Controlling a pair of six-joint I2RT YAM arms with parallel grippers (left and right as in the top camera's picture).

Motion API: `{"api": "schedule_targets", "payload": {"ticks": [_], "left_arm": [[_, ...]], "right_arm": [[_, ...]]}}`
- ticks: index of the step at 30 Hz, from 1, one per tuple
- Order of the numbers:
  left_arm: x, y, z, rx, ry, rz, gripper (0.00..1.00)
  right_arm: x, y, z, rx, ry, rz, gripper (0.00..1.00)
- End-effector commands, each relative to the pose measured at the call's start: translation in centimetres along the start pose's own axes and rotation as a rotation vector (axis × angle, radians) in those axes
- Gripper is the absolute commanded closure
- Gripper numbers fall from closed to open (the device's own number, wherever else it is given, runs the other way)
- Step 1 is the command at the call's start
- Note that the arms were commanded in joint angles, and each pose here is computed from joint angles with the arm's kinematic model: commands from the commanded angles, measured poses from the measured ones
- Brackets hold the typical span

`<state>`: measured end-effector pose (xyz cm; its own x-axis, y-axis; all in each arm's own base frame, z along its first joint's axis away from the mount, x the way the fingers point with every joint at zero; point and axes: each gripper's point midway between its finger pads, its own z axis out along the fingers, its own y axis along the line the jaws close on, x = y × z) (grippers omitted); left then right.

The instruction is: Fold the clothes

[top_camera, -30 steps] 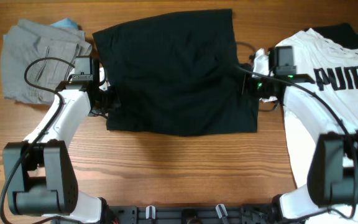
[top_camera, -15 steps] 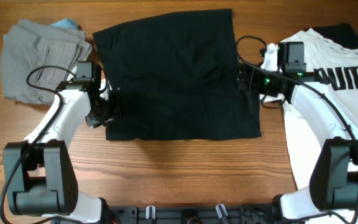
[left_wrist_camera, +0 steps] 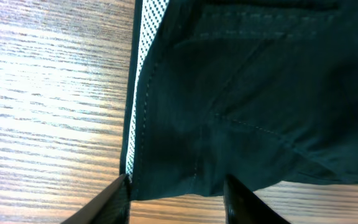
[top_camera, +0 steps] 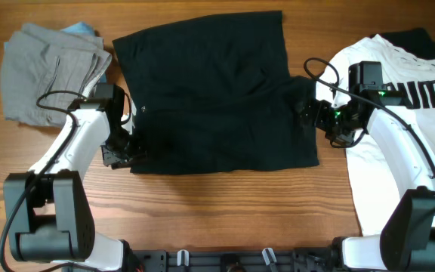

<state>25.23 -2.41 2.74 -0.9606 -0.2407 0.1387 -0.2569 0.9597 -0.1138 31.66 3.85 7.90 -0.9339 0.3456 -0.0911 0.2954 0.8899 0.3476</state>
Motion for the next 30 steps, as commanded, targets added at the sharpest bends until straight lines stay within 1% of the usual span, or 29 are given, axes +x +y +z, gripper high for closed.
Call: {"api": "schedule_targets", "payload": {"ticks": [1,3,4,6,7,10,12,13,14,16,19,20,22,24,25,26,27,28,30], "left_arm": [[1.3,0.5,1.3,-0.002,0.028,0.004,0.57],[1.3,0.1,1.5,0.021,0.029,0.005,0.65],[1.0,0.0,1.5,0.028,0.015,0.008,0.71],[0.1,-0.4,1.5,0.047,-0.019,0.014,0.89],[-0.1,-0.7,1.4,0.064,-0.027,0.016,0.96],[-0.6,-1.4,1.2,0.100,-0.043,0.021,0.96],[-0.8,-1.5,1.0,0.101,-0.051,0.023,0.96],[-1.0,-1.6,0.8,0.102,-0.057,0.024,0.96],[-1.3,-1.7,0.5,0.104,-0.062,0.025,0.96],[-1.6,-1.5,-0.1,0.098,-0.065,0.017,0.96],[-1.9,-0.6,-1.0,0.088,-0.065,-0.017,0.96],[-2.0,-0.4,-1.1,0.088,-0.065,-0.025,0.96],[-1.9,0.0,-1.1,0.088,-0.058,-0.042,0.96],[-1.5,0.6,-1.2,0.086,-0.040,-0.064,0.96],[-1.2,0.8,-1.2,0.084,-0.025,-0.073,0.92],[-0.8,0.9,-1.2,0.082,-0.010,-0.079,0.75],[-0.3,0.9,-1.2,0.086,0.011,-0.082,0.30],[-0.1,0.9,-1.2,0.084,0.019,-0.084,0.22],[0.2,1.0,-1.2,0.082,0.030,-0.086,0.15]], "right_arm": [[0.1,-0.5,-0.1,0.029,-0.004,0.022,0.01],[0.5,-0.8,0.4,0.032,0.006,0.025,0.01],[0.9,-1.1,0.7,0.035,0.014,0.027,0.01],[1.8,-1.6,1.4,0.043,0.038,0.035,0.01],[2.4,-1.9,1.8,0.048,0.054,0.040,0.02],[4.4,-3.1,3.1,0.065,0.103,0.055,0.08],[5.6,-3.7,4.0,0.072,0.124,0.060,0.16],[6.2,-4.1,4.3,0.076,0.136,0.064,0.22],[6.7,-4.4,4.7,0.079,0.146,0.067,0.23],[7.5,-4.8,5.2,0.084,0.158,0.074,0.18],[7.8,-5.3,6.3,0.080,0.135,0.113,0.16],[7.6,-5.3,6.5,0.074,0.120,0.114,0.18],[7.4,-5.2,6.6,0.069,0.109,0.112,0.34],[7.1,-5.1,6.7,0.064,0.100,0.105,0.43],[6.8,-5.0,6.7,0.058,0.087,0.091,0.47],[6.6,-4.9,6.6,0.055,0.080,0.091,0.51],[6.3,-4.6,6.5,0.041,0.078,0.088,0.46],[6.3,-4.3,6.4,0.028,0.080,0.087,0.39],[6.3,-4.1,6.4,0.018,0.080,0.085,0.38]]}}
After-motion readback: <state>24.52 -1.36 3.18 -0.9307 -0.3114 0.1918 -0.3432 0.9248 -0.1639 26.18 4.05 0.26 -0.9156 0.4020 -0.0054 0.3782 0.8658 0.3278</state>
